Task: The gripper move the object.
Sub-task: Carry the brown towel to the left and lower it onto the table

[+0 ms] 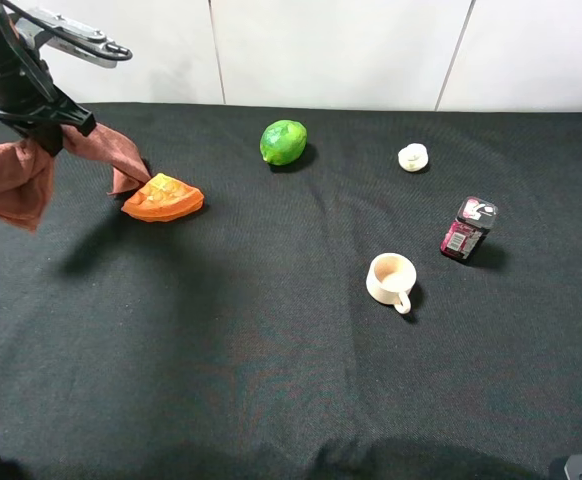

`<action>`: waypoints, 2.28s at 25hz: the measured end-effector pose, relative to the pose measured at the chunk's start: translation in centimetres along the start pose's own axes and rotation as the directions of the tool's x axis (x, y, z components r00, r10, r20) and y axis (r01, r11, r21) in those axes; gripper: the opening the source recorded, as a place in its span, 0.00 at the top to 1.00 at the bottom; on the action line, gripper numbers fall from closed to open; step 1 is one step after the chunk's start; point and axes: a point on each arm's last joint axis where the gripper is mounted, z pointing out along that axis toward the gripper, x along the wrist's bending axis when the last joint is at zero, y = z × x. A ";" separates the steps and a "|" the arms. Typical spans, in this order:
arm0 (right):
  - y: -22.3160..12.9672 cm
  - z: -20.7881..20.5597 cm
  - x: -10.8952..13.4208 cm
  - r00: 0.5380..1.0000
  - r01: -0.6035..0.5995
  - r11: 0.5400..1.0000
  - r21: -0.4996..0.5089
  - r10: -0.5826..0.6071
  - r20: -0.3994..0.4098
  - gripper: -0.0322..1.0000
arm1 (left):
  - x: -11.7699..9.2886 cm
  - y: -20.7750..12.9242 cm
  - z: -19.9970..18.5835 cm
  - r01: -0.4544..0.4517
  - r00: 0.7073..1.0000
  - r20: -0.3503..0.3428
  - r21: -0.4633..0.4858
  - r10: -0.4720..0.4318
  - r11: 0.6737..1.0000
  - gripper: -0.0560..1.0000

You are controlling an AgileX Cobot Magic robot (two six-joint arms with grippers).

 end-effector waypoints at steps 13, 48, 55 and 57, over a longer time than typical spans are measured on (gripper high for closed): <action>0.0 0.0 0.0 1.000 0.000 1.000 0.000 0.000 0.000 0.30 | -0.8 -0.1 4.8 0.003 1.000 0.018 0.103 -0.005 0.995 0.78; 0.0 0.0 0.0 1.000 0.000 1.000 0.000 0.000 0.000 0.30 | -1.6 -0.2 8.8 -0.016 0.999 0.035 0.117 0.012 0.993 0.78; 0.0 0.0 0.0 1.000 0.000 1.000 0.000 0.000 0.000 0.30 | -1.6 -0.2 8.8 -0.009 0.999 0.035 0.118 0.005 0.993 0.78; 0.0 0.0 0.0 1.000 0.000 1.000 0.000 0.000 0.000 0.30 | -1.6 -0.2 8.8 -0.008 0.999 0.035 0.118 0.004 0.993 0.78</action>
